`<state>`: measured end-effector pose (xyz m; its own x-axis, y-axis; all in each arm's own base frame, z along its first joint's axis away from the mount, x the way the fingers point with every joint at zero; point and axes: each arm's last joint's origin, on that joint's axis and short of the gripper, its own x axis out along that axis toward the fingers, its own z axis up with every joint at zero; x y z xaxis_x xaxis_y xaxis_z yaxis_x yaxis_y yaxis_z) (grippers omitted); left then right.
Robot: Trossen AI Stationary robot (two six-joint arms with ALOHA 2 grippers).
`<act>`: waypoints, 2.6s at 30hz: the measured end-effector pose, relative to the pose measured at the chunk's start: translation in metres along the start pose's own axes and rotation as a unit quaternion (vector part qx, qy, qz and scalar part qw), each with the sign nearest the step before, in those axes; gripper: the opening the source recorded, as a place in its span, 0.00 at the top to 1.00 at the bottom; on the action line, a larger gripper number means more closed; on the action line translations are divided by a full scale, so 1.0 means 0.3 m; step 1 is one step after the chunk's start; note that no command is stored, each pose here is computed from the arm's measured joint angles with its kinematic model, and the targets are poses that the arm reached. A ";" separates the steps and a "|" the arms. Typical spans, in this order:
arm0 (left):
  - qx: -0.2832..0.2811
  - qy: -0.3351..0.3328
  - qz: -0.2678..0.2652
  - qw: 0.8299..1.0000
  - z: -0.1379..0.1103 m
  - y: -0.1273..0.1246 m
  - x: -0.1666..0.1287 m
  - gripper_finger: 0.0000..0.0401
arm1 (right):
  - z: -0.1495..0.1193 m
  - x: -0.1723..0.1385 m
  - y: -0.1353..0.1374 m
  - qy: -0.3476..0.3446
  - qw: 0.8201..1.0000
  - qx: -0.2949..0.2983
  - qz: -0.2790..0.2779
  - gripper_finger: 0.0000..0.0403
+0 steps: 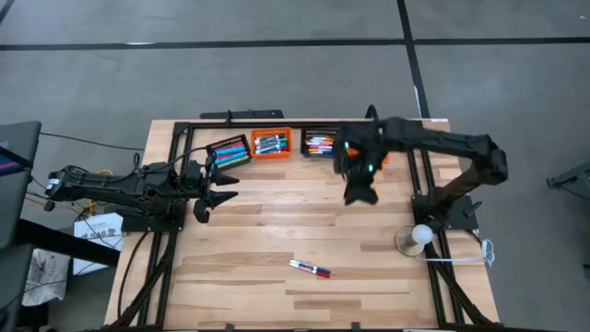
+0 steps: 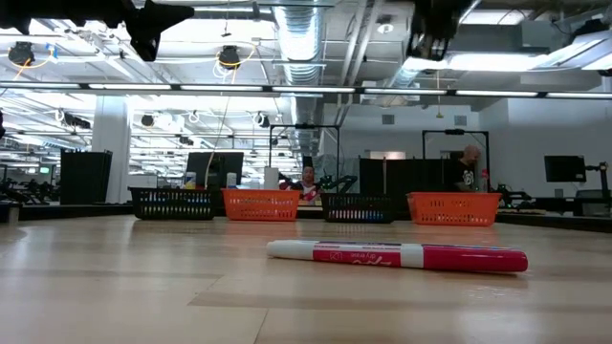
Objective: Pick & Place Markers
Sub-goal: Put the thin blue marker pen into the right orange bin
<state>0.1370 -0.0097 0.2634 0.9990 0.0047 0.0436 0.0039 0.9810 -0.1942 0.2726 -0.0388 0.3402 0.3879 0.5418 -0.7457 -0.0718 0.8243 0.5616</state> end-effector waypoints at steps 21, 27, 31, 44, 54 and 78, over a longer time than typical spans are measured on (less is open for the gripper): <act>0.000 0.000 0.000 1.000 0.000 0.000 0.000 0.53 | -0.014 0.625 0.343 0.087 0.989 -0.063 -0.099 0.72; 0.000 0.000 0.000 1.000 0.000 0.000 0.000 0.53 | -0.008 0.797 0.283 0.112 0.986 -0.060 -0.109 0.72; 0.000 0.000 0.000 1.000 0.000 0.000 0.000 0.53 | -0.005 0.878 0.237 0.122 0.984 -0.054 -0.115 0.72; 0.000 0.000 0.000 1.000 -0.001 0.000 0.000 0.53 | -0.019 0.959 0.161 0.128 0.970 -0.047 -0.202 0.72; 0.000 0.000 0.000 1.000 -0.001 0.000 0.000 0.53 | -0.022 0.963 0.170 0.137 0.972 -0.064 -0.178 0.76; 0.000 0.000 0.000 1.000 -0.001 0.000 0.000 0.53 | 0.045 0.987 0.249 0.069 0.989 -0.117 -0.052 0.76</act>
<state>0.1371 -0.0097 0.2632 0.9991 0.0048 0.0427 0.0035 0.9810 -0.1939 0.3946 0.1811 0.1662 0.2769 0.4561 -0.8457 -0.2549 0.8835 0.3930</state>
